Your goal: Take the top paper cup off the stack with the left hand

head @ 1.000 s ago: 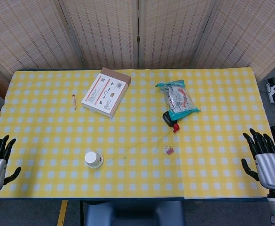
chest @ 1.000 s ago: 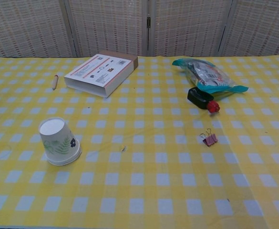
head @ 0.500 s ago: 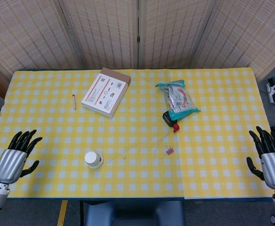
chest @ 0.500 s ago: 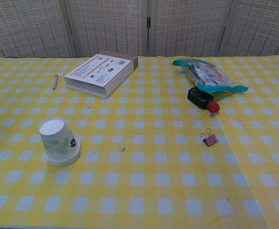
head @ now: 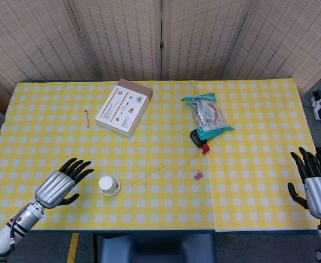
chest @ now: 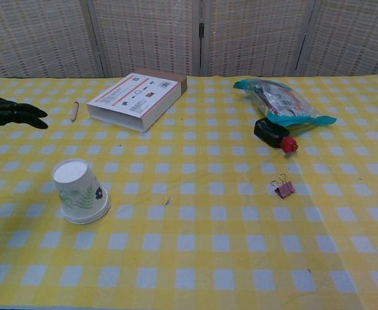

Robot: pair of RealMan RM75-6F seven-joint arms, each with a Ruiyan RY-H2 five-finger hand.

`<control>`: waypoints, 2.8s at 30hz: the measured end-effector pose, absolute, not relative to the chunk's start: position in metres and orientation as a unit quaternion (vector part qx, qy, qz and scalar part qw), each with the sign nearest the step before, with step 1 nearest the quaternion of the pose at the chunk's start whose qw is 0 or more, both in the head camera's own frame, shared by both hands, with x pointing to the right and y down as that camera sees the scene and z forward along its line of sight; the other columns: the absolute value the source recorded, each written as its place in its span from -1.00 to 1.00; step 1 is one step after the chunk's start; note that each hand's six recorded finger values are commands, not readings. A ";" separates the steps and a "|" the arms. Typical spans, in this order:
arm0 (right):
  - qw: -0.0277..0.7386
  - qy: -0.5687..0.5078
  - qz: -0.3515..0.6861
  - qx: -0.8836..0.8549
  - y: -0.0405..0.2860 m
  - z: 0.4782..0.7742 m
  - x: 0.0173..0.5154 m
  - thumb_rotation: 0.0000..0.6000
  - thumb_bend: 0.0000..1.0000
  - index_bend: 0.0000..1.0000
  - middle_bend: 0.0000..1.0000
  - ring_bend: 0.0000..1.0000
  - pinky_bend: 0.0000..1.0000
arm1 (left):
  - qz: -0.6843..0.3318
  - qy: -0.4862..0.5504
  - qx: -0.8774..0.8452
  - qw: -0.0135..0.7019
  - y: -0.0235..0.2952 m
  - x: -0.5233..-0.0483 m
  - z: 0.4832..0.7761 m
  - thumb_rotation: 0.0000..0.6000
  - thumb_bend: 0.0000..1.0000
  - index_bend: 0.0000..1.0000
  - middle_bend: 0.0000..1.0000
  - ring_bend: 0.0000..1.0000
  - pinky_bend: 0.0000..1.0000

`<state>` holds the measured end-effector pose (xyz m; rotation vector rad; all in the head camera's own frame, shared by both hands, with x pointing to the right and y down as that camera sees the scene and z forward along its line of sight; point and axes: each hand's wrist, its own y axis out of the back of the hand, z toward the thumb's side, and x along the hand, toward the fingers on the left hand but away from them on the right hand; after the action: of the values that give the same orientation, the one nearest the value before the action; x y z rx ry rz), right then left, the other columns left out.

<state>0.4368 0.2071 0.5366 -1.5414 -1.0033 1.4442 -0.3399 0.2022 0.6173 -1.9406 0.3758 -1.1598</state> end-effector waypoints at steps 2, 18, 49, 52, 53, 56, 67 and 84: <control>0.389 -0.396 0.569 -0.606 0.207 0.537 0.438 1.00 -0.09 -1.00 -1.00 -0.92 -1.00 | -0.463 0.131 -0.775 0.409 0.203 -0.332 0.625 1.00 -0.27 -0.76 -0.90 -0.92 -1.00; 0.382 -0.400 0.570 -0.607 0.209 0.540 0.445 1.00 -0.09 -1.00 -1.00 -0.91 -1.00 | -0.456 0.102 -0.784 0.408 0.194 -0.287 0.654 1.00 -0.27 -0.55 -0.91 -0.93 -1.00; 0.369 -0.403 0.575 -0.609 0.206 0.548 0.456 1.00 -0.09 -1.00 -1.00 -0.92 -1.00 | -0.458 0.099 -0.778 0.419 0.186 -0.272 0.651 1.00 -0.18 -0.35 -0.86 -0.88 -0.99; 0.369 -0.404 0.575 -0.608 0.206 0.548 0.456 1.00 -0.09 -1.00 -1.00 -0.92 -1.00 | -0.456 0.101 -0.778 0.420 0.186 -0.271 0.650 1.00 -0.18 -0.32 -0.84 -0.87 -0.98; 0.368 -0.404 0.576 -0.608 0.206 0.548 0.457 1.00 -0.09 -1.00 -1.00 -0.92 -1.00 | -0.456 0.102 -0.778 0.421 0.186 -0.271 0.650 1.00 -0.17 -0.31 -0.84 -0.87 -0.98; 0.368 -0.405 0.575 -0.608 0.206 0.548 0.457 1.00 -0.09 -1.00 -1.00 -0.92 -1.00 | -0.454 0.104 -0.778 0.421 0.186 -0.270 0.650 1.00 -0.17 -0.30 -0.83 -0.86 -0.98; 0.368 -0.405 0.575 -0.608 0.205 0.547 0.456 1.00 -0.09 -1.00 -1.00 -0.92 -1.00 | -0.449 0.114 -0.777 0.426 0.184 -0.270 0.645 1.00 -0.16 -0.28 -0.80 -0.85 -0.97; 0.374 -0.410 0.570 -0.606 0.205 0.542 0.453 1.00 -0.09 -1.00 -1.00 -0.92 -1.00 | -0.425 0.168 -0.781 0.425 0.170 -0.279 0.599 1.00 -0.15 -0.27 -0.78 -0.84 -0.96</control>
<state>0.4532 0.2047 0.5420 -1.5531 -1.0489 1.4602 -0.2791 0.1697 0.5986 -1.9537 0.4200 -1.0618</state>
